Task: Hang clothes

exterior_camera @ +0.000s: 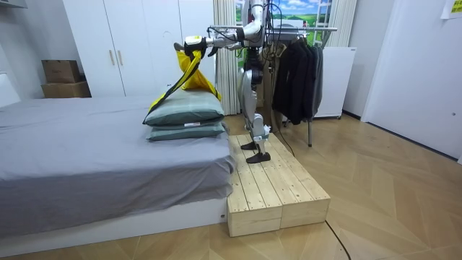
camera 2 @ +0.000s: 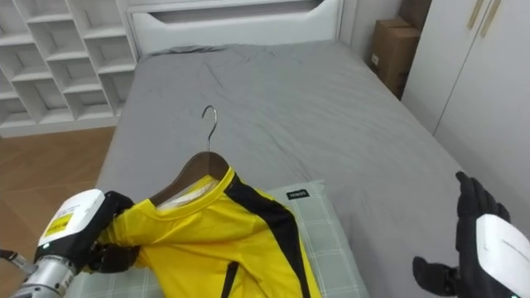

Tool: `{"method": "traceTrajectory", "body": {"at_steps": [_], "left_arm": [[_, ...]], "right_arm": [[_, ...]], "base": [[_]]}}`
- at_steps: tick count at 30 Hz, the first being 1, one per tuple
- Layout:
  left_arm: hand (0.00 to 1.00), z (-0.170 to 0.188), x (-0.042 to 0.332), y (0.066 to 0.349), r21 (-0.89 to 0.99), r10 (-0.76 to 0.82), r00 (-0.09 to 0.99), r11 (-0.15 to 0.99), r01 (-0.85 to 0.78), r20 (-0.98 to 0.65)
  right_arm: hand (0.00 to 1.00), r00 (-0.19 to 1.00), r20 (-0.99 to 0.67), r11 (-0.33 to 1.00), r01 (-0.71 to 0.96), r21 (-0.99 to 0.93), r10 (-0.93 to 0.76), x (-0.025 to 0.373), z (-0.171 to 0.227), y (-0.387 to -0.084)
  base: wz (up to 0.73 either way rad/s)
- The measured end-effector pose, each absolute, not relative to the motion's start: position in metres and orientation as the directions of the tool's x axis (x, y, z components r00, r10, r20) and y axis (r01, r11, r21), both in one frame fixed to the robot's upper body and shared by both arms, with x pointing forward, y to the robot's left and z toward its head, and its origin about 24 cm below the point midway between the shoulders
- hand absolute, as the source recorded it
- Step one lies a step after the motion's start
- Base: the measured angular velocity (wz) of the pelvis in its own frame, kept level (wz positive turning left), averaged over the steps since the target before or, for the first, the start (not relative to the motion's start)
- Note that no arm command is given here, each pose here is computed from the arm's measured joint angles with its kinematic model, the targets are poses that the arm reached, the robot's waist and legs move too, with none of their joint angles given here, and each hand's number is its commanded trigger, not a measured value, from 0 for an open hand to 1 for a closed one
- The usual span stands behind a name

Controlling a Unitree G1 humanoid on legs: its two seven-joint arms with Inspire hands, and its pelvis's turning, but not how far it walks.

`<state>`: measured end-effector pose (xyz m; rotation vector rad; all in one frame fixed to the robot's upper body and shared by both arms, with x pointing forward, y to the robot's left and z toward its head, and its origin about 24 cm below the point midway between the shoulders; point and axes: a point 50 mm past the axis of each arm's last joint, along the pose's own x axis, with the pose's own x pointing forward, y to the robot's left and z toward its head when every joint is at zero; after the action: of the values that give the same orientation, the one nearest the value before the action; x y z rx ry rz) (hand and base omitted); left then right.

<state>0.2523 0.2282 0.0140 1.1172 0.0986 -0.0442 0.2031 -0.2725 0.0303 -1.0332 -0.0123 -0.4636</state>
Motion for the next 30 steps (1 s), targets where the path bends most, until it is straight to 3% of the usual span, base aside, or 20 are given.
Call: {"method": "traceTrajectory", "body": {"at_steps": [15,30], "left_arm": [[1.00,0.028,0.255,0.219,0.887,-0.025,0.999,0.459,0.051,-0.045],[1.00,0.039,0.260,0.221,0.909,-0.076,0.996,0.410,0.072,-0.044]], "right_arm": [[0.00,0.928,0.366,0.476,0.352,-0.806,-0.067,0.246,0.082,-0.228],[0.00,0.960,0.231,0.592,0.096,-0.801,0.157,0.273,0.108,-0.211]], "base": [[-0.03],[0.07]]}}
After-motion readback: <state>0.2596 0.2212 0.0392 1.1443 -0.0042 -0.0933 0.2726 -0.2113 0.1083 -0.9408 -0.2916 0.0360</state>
